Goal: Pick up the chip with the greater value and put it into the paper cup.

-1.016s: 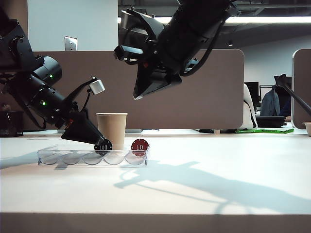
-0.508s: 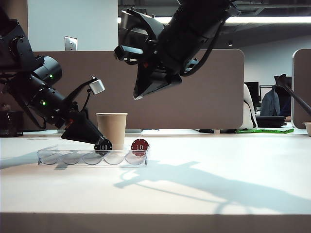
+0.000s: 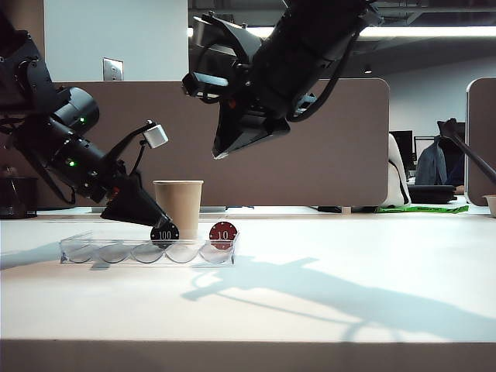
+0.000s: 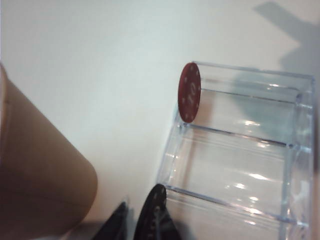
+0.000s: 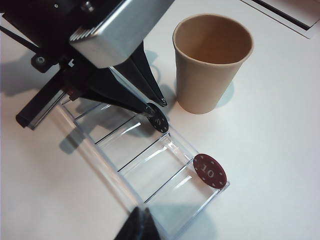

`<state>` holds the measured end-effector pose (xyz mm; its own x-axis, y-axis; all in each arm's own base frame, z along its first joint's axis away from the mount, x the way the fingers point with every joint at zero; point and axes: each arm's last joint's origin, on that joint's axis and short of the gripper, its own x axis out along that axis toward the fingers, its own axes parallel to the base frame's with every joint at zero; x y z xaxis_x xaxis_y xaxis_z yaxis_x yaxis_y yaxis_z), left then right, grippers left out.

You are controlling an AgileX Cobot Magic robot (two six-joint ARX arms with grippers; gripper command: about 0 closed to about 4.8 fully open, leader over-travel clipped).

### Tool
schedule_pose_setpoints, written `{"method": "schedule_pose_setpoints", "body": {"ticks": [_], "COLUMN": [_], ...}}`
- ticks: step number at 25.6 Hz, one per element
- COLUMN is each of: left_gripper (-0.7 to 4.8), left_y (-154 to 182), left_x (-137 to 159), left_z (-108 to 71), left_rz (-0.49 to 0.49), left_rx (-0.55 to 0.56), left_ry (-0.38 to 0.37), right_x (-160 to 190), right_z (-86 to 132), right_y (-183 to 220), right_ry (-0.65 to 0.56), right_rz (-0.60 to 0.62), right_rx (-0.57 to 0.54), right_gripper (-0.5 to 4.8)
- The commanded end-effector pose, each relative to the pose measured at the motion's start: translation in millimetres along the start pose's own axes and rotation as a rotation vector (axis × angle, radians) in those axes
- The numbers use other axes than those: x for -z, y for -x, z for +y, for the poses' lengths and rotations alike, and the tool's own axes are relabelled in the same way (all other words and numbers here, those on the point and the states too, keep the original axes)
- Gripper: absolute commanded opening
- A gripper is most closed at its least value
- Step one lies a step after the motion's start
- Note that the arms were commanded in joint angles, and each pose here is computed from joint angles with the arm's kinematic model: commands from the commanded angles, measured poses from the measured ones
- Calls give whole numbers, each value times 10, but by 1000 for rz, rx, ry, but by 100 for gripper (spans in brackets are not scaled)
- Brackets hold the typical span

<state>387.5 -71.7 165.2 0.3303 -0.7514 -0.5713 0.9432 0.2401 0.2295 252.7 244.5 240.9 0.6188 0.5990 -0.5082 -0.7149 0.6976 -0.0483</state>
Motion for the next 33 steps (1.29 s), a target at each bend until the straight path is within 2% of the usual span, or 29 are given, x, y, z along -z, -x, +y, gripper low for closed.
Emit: {"method": "schedule_pose_setpoints", "body": {"ticks": [1,4,6,8,10,24,33], "left_gripper": [78,74,44,43,-6,-6,-6], "left_y": [6,6,6,6,6,21,294], "left_x": [-17,-17,-16,-16,-16,-32,-342], "left_z": [11,11,10,9,9,6,-10], "left_rz": [-13,-13,-13,-12,-12,-13,-63], "left_rx": [1,1,2,3,3,3,-34], "left_ry": [-2,-2,0,2,10,25,-12], "right_x": [-22,-22,-22,-22,-22,-14,-27], "right_z": [8,8,8,8,8,8,1], "right_y": [13,13,13,13,13,13,14], "right_ry": [-3,-3,-3,-3,-3,-3,-3], "right_rz": [-17,-17,-16,-17,-16,-9,-21], "right_rx": [-1,-1,-1,-1,-1,0,9], "right_gripper": [-6,-6,-6,-6,-6,-6,-6]}}
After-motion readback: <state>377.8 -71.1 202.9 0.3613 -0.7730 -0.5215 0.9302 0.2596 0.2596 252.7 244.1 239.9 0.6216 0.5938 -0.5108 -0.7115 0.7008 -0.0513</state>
